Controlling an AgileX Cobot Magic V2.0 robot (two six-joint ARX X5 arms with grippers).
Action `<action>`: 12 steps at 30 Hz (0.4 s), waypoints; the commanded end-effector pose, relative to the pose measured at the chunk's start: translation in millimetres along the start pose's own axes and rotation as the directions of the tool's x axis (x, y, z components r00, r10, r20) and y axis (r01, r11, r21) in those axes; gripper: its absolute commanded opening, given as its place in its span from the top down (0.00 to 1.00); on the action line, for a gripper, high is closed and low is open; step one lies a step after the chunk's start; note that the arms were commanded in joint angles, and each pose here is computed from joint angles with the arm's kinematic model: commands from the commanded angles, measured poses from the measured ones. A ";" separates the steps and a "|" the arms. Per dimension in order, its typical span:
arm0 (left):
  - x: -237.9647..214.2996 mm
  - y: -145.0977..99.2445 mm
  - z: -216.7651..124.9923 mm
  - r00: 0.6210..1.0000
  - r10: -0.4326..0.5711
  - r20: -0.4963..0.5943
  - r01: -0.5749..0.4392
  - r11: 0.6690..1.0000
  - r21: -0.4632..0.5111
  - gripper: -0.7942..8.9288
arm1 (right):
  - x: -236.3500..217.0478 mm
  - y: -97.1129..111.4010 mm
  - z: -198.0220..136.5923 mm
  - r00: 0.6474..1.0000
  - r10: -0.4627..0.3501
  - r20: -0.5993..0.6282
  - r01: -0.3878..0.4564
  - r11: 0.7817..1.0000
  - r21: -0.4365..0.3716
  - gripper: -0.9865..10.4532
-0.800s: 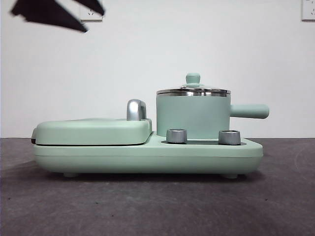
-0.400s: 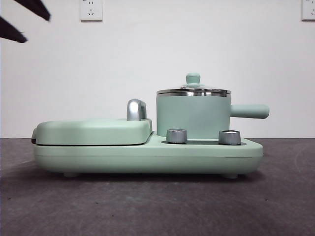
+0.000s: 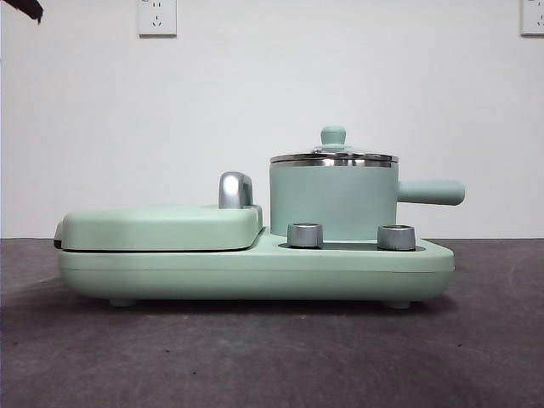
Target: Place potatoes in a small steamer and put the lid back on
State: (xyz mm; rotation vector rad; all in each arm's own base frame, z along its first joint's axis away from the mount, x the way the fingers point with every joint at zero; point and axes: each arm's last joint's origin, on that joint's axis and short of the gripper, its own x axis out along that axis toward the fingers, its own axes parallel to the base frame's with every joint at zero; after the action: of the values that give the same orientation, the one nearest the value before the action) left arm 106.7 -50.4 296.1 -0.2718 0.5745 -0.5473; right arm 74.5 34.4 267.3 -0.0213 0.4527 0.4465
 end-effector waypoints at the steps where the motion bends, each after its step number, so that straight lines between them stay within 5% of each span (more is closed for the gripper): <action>1: -0.8 -1.1 1.0 1.000 -0.005 0.001 0.005 1.000 -0.008 0.93 | -0.7 1.1 2.3 1.000 0.020 0.012 -0.020 1.000 -0.001 0.93; 12: -1.9 -0.9 -0.5 1.000 -0.002 -0.008 0.002 1.000 -0.025 0.91 | -0.9 1.5 2.6 0.999 0.031 0.016 -0.031 1.000 0.002 0.90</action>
State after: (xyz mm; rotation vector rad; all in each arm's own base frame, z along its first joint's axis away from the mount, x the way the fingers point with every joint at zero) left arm 104.6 -49.5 294.6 -0.2880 0.5981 -0.5384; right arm 74.4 35.1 267.8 -0.0160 0.4493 0.4705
